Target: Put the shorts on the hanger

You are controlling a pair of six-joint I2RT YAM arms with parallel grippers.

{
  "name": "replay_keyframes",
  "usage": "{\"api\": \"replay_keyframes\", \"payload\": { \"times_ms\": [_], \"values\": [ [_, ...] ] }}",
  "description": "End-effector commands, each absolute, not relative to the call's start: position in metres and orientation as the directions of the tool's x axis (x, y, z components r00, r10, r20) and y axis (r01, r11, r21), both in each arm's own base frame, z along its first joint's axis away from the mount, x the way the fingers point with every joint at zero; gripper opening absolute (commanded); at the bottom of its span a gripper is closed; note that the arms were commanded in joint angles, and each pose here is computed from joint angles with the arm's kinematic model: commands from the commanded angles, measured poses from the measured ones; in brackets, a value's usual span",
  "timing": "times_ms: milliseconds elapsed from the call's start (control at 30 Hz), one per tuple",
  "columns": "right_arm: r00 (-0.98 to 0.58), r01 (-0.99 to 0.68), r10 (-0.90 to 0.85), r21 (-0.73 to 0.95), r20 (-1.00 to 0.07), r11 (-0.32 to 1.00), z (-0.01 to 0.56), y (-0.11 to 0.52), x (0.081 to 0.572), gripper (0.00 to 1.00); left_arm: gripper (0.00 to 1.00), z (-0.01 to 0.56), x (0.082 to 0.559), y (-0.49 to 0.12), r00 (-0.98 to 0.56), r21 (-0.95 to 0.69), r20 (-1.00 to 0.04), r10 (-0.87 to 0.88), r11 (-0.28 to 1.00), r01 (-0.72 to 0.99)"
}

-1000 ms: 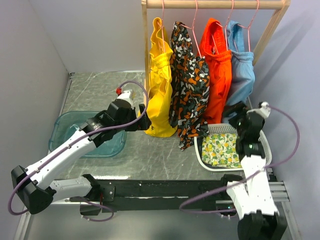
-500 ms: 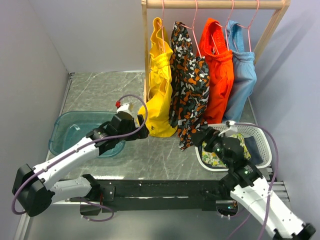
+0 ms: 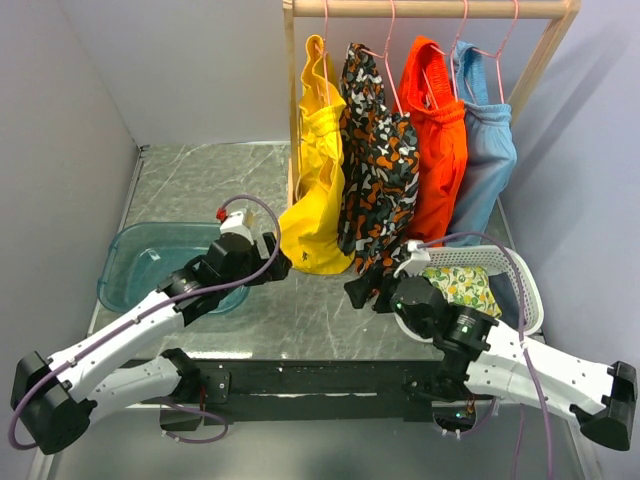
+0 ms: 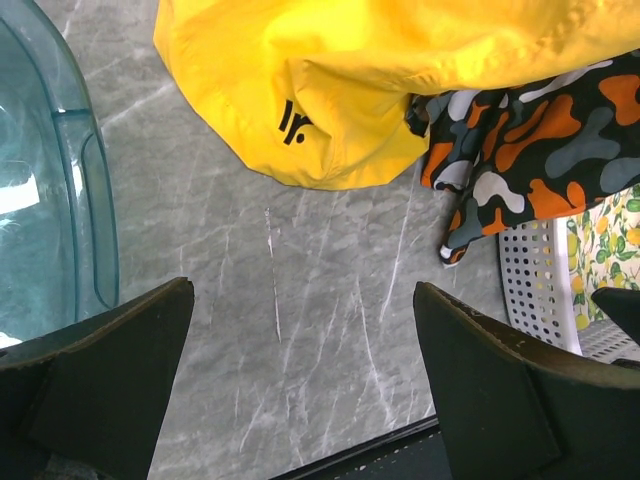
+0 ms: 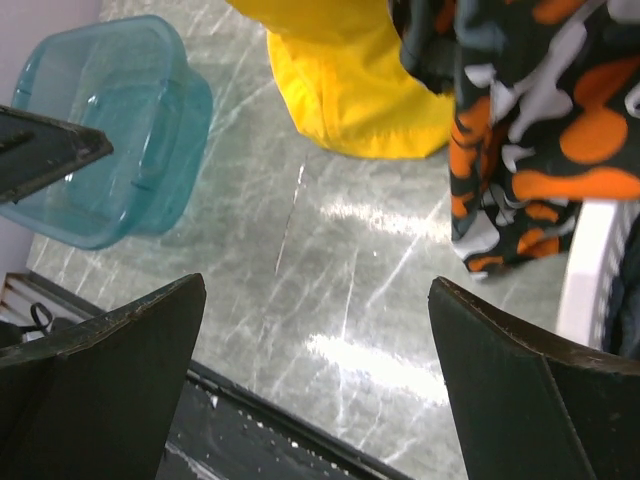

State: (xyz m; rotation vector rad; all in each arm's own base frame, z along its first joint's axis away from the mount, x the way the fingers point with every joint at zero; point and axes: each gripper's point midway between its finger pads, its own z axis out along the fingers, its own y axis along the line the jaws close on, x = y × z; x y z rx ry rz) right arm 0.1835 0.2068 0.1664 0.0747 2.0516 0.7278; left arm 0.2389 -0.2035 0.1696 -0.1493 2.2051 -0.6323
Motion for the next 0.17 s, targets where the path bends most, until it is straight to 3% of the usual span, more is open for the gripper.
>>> {"api": "replay_keyframes", "payload": {
  "times_ms": [0,133],
  "values": [
    [-0.492,-0.262,0.361,0.531,-0.792,0.806,0.2041,0.2187,0.1987,1.0,0.97,0.1777,0.2442,-0.2002,-0.619,-0.492,-0.713,-0.329,0.864,0.109],
    [-0.496,-0.279,0.347,0.524,-0.796,0.804,0.2032,0.2251,0.1998,1.0,0.96,0.1844,0.2463,-0.1951,-0.589,-0.498,-0.727,-0.353,0.861,0.1]
  ]
}}
